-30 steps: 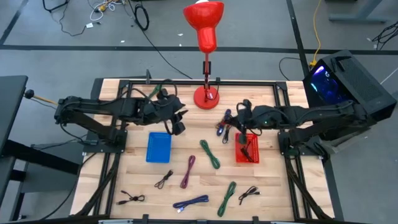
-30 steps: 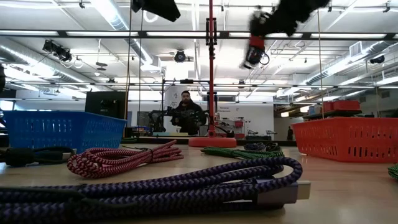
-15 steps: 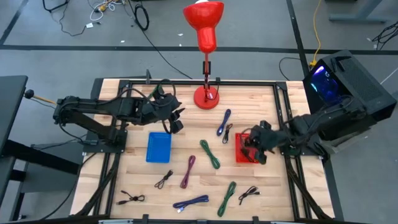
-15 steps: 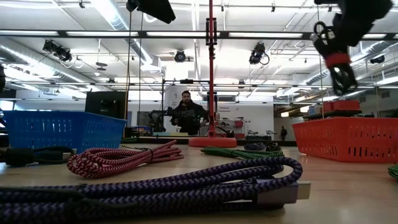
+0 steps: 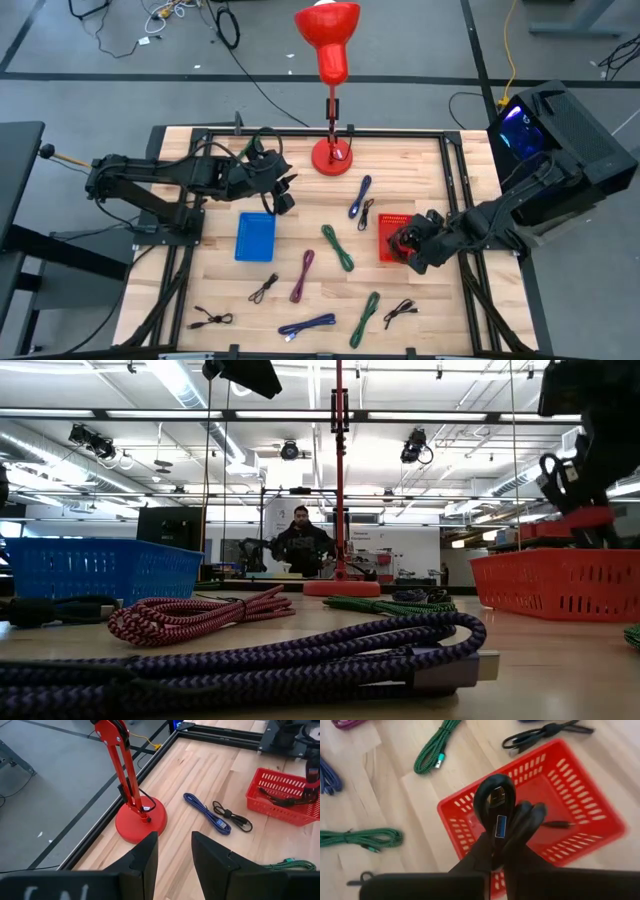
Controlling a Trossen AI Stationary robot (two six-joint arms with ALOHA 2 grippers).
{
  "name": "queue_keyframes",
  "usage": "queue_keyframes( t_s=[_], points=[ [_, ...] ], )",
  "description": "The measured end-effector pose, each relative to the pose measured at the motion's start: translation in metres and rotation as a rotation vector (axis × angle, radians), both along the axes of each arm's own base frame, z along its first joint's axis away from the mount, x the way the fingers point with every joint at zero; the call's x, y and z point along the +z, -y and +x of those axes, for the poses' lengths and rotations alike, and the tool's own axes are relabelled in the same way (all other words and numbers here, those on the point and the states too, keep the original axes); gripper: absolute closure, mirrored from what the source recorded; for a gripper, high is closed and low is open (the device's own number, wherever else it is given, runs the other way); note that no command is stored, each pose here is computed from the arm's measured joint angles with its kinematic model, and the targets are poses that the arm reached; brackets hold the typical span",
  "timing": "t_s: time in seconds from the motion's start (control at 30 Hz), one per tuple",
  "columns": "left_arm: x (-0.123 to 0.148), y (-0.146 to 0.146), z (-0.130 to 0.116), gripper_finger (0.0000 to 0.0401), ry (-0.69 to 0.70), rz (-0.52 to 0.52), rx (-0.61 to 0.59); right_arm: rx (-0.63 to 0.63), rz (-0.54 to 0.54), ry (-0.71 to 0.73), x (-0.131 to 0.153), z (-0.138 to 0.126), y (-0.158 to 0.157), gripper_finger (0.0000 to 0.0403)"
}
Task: Pick & Place USB Port
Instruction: Put the black charger cable into the red bin, then put the blue and black charger cable into the blue bin
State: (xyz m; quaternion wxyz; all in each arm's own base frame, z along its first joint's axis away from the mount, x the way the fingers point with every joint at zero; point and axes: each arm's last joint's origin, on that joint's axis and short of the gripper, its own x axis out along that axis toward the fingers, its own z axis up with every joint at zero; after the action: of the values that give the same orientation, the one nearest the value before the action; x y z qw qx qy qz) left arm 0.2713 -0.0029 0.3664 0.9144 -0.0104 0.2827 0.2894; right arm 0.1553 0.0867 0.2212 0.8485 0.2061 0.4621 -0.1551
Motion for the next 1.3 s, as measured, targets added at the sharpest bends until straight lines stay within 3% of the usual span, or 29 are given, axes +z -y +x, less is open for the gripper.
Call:
queue_keyframes(
  t_s=[0.17, 0.4, 0.77, 0.97, 1.3],
  points=[
    [0.000, 0.000, 0.000, 0.0277, -0.001, 0.000, 0.001, -0.001, 0.047, 0.013, -0.018, 0.000, -0.001, 0.0391],
    [0.000, 0.000, 0.000, 0.0277, -0.001, 0.000, 0.001, -0.027, 0.033, -0.009, -0.028, -0.004, 0.002, 0.0387],
    [0.000, 0.000, 0.000, 0.0277, -0.001, 0.000, 0.001, -0.066, -0.037, 0.013, -0.032, -0.005, 0.006, 0.0237],
    [0.000, 0.000, 0.000, 0.0277, -0.002, -0.001, 0.001, -0.106, -0.133, 0.034, -0.032, -0.007, 0.010, 0.0198],
    [0.000, 0.000, 0.000, 0.0277, 0.001, -0.006, 0.005, -0.157, -0.314, 0.151, -0.017, -0.008, 0.029, 0.0201]
  ],
)
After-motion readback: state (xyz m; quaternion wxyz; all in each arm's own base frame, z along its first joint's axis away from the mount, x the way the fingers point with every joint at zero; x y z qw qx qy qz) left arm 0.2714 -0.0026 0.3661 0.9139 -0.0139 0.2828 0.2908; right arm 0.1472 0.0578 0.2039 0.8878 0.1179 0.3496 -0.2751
